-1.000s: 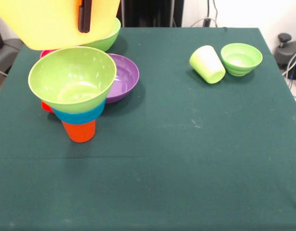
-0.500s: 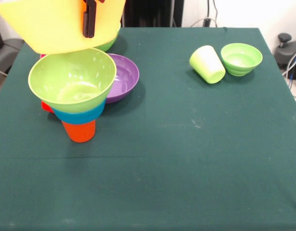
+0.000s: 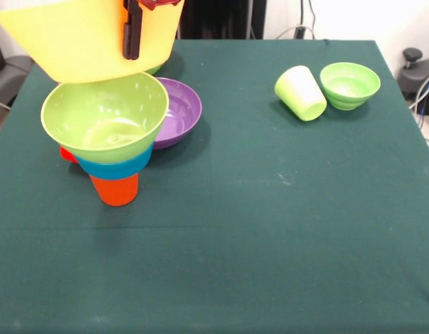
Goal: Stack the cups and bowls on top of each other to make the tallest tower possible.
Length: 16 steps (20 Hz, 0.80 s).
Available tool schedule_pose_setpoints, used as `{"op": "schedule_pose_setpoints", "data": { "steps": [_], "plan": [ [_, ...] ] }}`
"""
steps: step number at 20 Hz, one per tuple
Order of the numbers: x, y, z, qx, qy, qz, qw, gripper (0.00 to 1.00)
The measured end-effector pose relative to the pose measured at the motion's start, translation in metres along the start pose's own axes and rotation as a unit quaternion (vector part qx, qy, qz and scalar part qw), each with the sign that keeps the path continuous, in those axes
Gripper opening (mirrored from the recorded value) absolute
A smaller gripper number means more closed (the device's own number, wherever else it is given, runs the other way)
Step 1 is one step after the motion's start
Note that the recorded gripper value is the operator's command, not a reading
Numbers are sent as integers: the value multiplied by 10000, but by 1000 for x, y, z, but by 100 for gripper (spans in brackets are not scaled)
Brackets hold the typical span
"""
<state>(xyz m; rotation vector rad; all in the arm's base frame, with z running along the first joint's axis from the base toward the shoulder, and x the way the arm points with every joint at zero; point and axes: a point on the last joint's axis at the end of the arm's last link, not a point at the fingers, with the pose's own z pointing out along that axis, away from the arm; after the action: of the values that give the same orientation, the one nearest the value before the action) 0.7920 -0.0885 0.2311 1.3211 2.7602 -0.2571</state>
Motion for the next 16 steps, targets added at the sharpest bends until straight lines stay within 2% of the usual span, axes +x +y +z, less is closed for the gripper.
{"op": "schedule_pose_setpoints", "data": {
  "steps": [8, 16],
  "plan": [
    [1, -3, 12, -109, -185, 19, 9998, 0],
    [3, -5, 22, -120, -231, 9, 9997, 0]
  ]
}}
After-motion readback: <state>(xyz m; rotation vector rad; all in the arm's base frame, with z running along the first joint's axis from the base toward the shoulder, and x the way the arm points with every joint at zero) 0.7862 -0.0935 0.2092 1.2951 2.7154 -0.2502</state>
